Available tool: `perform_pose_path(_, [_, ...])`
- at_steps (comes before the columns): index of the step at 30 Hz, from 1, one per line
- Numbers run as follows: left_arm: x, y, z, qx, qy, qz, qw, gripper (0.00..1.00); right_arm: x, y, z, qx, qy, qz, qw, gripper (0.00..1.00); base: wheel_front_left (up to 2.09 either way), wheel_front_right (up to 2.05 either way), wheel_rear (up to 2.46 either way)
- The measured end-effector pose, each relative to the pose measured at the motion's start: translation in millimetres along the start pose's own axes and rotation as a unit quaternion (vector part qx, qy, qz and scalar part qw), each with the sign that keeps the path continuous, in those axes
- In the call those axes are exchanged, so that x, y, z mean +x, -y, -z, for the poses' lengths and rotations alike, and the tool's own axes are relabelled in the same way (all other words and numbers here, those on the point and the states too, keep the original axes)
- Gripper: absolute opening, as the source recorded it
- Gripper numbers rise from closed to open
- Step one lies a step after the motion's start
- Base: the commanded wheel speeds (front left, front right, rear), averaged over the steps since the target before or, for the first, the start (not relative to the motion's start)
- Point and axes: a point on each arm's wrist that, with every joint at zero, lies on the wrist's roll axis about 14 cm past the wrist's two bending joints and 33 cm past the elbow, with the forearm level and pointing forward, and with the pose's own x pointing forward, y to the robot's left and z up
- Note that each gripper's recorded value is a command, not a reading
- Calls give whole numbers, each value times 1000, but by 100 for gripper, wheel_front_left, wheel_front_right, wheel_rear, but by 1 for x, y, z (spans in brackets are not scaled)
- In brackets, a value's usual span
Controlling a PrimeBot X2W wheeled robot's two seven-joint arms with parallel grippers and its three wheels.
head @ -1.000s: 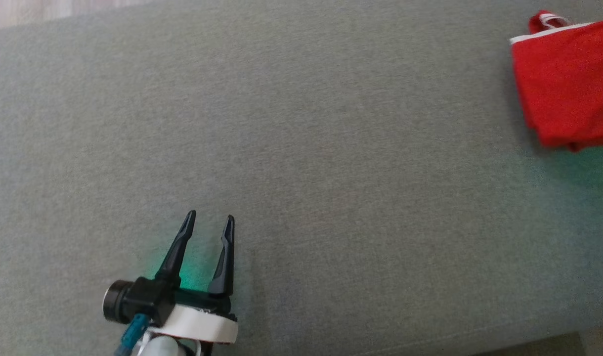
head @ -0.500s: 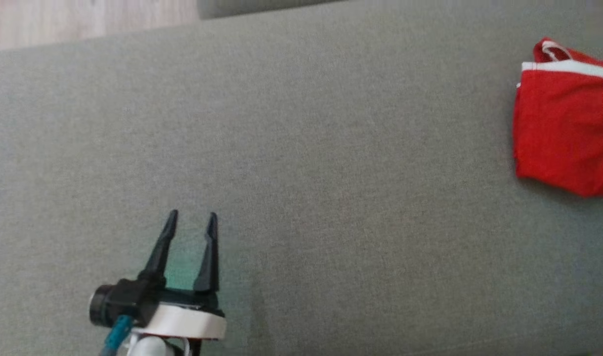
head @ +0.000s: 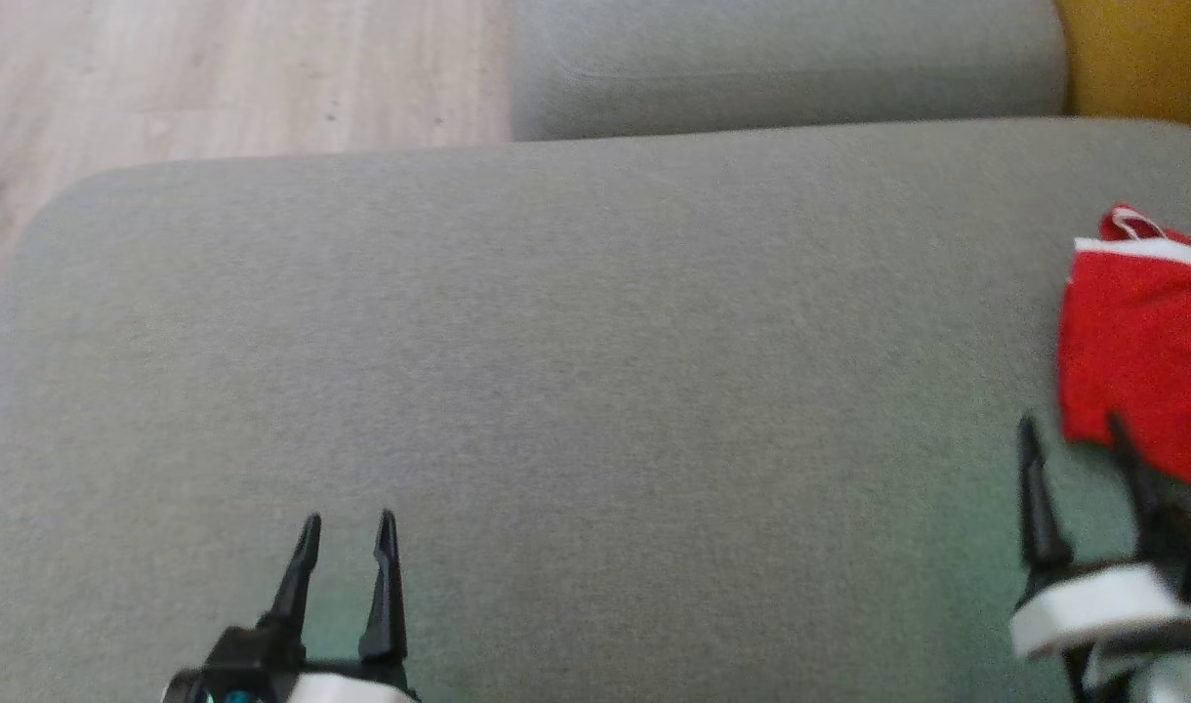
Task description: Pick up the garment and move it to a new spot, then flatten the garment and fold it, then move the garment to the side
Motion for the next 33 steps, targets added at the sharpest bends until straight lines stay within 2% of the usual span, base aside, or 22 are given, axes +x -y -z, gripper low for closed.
perform_pose_path(6, [-18, -21, 13, 12, -18, -33, 999, 100, -13, -35, 26, 19, -19, -31, 999, 100, 0, 0, 0])
perform_pose_path(11, [-21, -21, 12, 15, -16, -28, 999, 100, -16, -39, 34, 24, -29, -32, 999, 100, 0, 0, 0])
perform_pose_path(12, [-20, -19, 12, 15, -16, -24, 999, 0, -17, -39, 36, 25, -32, -31, 999, 0, 0, 0, 0])
perform_pose_path(18, [-33, -21, 42, 1, -67, -33, 997, 0, -31, -40, 68, 39, -87, -27, 995, 0, 0, 0, 0])
perform_pose_path(33, [-28, -28, 40, -80, -69, -54, 993, 0, -31, -30, 68, 130, -91, 8, 987, 0, 0, 0, 0])
